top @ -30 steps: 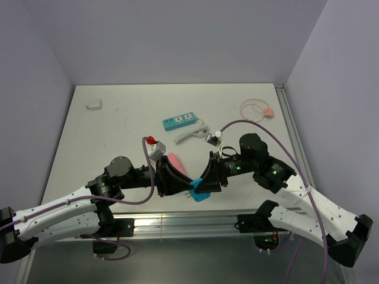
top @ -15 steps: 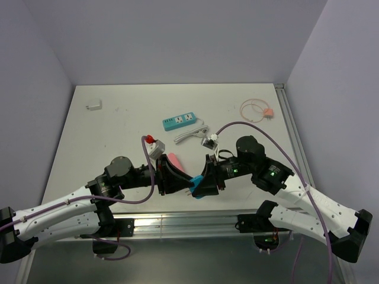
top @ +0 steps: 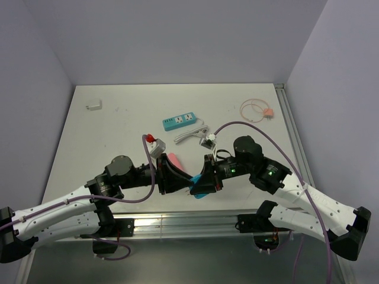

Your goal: Insert the plug

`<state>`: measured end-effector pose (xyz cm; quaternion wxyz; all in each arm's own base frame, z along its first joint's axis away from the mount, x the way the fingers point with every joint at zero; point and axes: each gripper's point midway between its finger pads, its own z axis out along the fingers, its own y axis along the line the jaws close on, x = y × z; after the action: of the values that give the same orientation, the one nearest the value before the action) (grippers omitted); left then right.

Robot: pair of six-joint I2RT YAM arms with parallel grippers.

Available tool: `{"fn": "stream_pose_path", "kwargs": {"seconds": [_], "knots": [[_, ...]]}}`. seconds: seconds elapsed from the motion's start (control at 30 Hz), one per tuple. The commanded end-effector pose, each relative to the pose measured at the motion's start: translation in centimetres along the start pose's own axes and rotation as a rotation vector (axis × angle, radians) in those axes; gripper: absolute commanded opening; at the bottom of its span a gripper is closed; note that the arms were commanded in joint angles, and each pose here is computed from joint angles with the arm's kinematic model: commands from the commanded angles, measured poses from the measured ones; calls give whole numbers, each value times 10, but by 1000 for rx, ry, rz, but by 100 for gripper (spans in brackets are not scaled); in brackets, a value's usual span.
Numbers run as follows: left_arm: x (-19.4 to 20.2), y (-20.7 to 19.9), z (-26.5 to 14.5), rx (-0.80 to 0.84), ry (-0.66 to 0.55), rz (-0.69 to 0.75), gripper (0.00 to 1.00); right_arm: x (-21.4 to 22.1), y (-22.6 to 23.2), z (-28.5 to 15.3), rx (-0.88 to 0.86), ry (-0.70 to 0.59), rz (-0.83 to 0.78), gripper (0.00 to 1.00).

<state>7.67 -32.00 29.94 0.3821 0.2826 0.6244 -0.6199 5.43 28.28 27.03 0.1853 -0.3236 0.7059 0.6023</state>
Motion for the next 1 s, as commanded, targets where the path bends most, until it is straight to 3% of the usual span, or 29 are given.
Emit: {"fn": "stream_pose_path", "kwargs": {"seconds": [0.0, 0.03, 0.07, 0.13, 0.2, 0.33, 0.4, 0.43, 0.53, 0.67, 0.97], "knots": [[-21, 10, 0, -106, -34, 25, 30, -10, -9, -2, 82, -54, -9, 0], [-35, 29, -1, -223, -76, 21, 51, -9, -13, -3, 107, -58, -4, 0], [-36, 43, -4, -303, -75, 8, 60, -9, -18, -4, 135, -67, 3, 0], [-36, 88, -21, -540, -55, -26, 69, -8, -42, -8, 267, -101, 46, 0], [-33, 121, -41, -725, -38, -75, 70, -7, -73, -16, 441, -133, 106, 0], [-47, 178, -88, -1006, -139, -180, 62, -2, -123, -35, 721, -172, 200, 0], [-44, 196, -101, -1086, -159, -234, 50, 5, -138, -39, 792, -182, 257, 0], [-46, 208, -113, -1141, -187, -268, 36, 4, -142, -40, 805, -191, 265, 0], [-38, 240, -137, -1260, -200, -316, 26, 7, -151, -36, 805, -218, 311, 0], [-32, 272, -151, -1318, -238, -393, 20, 2, -157, -32, 801, -269, 372, 0], [32, 316, -139, -1261, -125, -516, 4, 1, -170, -35, 850, -259, 403, 0]]}}
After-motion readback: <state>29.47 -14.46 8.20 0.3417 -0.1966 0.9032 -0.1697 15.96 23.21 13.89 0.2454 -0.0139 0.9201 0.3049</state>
